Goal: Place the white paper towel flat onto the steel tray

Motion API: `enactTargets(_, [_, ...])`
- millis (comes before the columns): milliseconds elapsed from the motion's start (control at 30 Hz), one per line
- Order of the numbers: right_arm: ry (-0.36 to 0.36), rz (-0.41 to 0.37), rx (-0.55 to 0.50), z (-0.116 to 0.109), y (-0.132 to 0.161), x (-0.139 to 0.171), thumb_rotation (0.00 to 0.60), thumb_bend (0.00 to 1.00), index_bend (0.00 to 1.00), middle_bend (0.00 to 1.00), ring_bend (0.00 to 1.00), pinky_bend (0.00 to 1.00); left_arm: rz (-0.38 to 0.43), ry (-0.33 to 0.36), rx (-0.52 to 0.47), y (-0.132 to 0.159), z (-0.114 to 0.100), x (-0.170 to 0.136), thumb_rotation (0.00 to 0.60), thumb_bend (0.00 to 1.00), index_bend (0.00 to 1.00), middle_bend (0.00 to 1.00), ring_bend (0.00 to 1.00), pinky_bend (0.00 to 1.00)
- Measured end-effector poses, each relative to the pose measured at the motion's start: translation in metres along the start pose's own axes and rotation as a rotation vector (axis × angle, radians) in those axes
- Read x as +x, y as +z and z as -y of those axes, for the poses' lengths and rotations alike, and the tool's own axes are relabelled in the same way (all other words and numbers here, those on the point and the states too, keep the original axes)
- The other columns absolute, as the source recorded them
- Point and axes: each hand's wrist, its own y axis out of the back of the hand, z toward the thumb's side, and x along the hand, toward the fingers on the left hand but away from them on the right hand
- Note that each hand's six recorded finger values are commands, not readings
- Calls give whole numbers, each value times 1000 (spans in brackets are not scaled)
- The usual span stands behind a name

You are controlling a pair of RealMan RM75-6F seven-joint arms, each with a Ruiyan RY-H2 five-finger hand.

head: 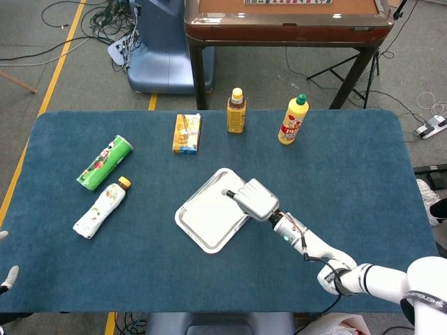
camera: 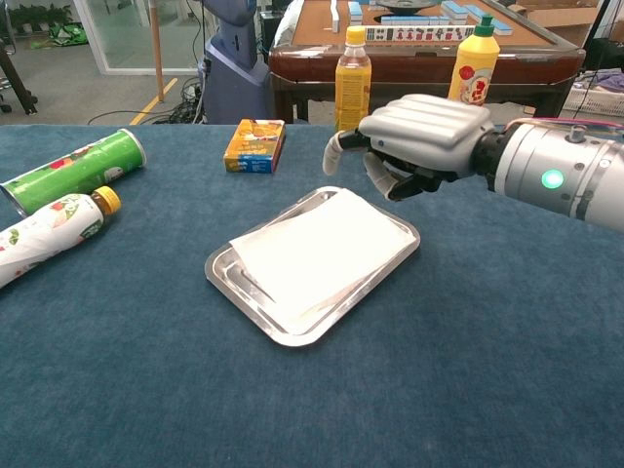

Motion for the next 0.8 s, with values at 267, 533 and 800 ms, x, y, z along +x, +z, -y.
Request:
enactTargets(267, [180,-23,-11,6,12,-14,477,1000,239,1000,1000,1000,3,-2,5,2,0,0,600,274,218,142,145,0])
enactTargets(533, [258,-30,9,12,20,-28,467,1000,261,1000,1000,1000,-3,-9,7,1,1,-1,600,274,218,142,144,0])
enactTargets(800, [294,-6,31,22,20,-43,468,1000,261,1000,1000,1000,-15,-11,8,-2,2,-3,600,274,218,142,142,0])
